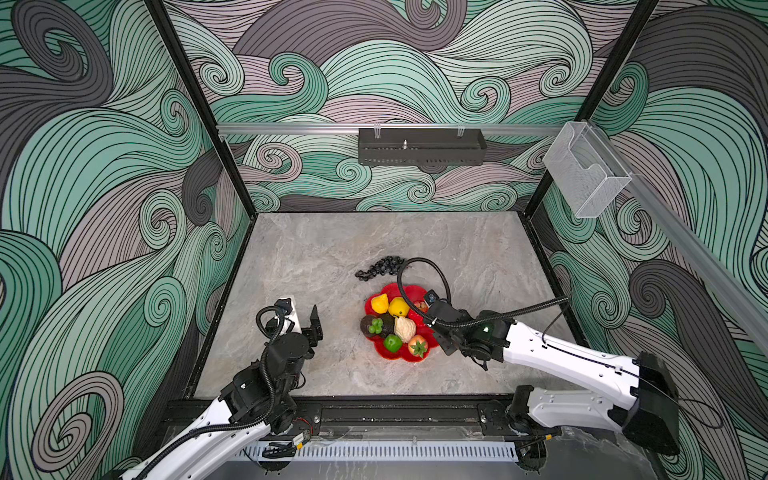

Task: Place and organize the fake fruits in the fruit bowl
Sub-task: 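Lower the oranges into the bowl edge nearest the robot with the right gripper, then open the right gripper and move it toward the dark grapes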

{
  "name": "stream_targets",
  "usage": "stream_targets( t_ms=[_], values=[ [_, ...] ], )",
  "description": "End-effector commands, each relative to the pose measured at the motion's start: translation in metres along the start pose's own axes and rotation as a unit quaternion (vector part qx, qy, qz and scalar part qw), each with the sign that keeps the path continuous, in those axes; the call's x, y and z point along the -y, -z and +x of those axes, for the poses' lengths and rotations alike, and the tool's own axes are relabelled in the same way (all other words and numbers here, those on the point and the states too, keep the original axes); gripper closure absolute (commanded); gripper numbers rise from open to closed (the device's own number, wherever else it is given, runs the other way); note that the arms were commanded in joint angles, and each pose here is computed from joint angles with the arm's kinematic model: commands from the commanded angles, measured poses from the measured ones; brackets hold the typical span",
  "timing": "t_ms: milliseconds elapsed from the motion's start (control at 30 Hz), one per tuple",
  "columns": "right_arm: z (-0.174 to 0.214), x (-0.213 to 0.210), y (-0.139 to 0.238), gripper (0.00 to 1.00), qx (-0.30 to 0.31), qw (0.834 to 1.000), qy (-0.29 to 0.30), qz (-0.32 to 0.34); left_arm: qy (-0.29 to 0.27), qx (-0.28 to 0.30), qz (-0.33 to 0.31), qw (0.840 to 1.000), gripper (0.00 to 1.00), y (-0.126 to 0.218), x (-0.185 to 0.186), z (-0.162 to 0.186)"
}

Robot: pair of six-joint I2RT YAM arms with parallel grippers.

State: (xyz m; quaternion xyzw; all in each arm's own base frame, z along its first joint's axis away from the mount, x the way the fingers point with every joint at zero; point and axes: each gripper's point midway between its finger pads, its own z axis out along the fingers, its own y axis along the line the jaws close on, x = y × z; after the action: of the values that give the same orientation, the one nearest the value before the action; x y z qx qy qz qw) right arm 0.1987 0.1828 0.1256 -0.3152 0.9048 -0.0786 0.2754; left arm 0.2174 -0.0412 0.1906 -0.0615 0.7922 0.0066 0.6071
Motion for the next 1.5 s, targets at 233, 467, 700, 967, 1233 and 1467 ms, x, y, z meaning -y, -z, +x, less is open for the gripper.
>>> stream_targets(
  t_ms=[233,467,700,967,1233,1467],
  values=[
    [0.012,-0.002,-0.003,1.0,-0.011,0.999,0.012,0.038,0.001,0.009,-0.011,1.0,0.18,0.0,-0.004,-0.004],
    [0.019,-0.009,-0.006,0.98,-0.021,0.999,0.022,0.035,0.0,0.01,-0.012,1.0,0.18,-0.001,-0.004,-0.005],
    [0.027,-0.017,-0.012,0.87,-0.044,0.998,0.021,0.027,-0.001,0.011,-0.014,1.0,0.17,0.0,-0.005,-0.005],
    [0.023,-0.017,-0.004,0.8,-0.031,0.999,0.009,0.013,-0.005,0.009,-0.02,1.0,0.17,-0.002,-0.006,-0.004],
    [0.018,-0.018,0.003,0.72,-0.016,1.0,-0.007,-0.003,-0.006,0.007,-0.017,1.0,0.17,-0.003,-0.004,-0.003],
    [0.016,-0.024,0.003,0.64,-0.015,1.0,-0.019,-0.02,-0.007,0.005,-0.015,1.0,0.17,-0.003,-0.003,-0.002]
  ],
)
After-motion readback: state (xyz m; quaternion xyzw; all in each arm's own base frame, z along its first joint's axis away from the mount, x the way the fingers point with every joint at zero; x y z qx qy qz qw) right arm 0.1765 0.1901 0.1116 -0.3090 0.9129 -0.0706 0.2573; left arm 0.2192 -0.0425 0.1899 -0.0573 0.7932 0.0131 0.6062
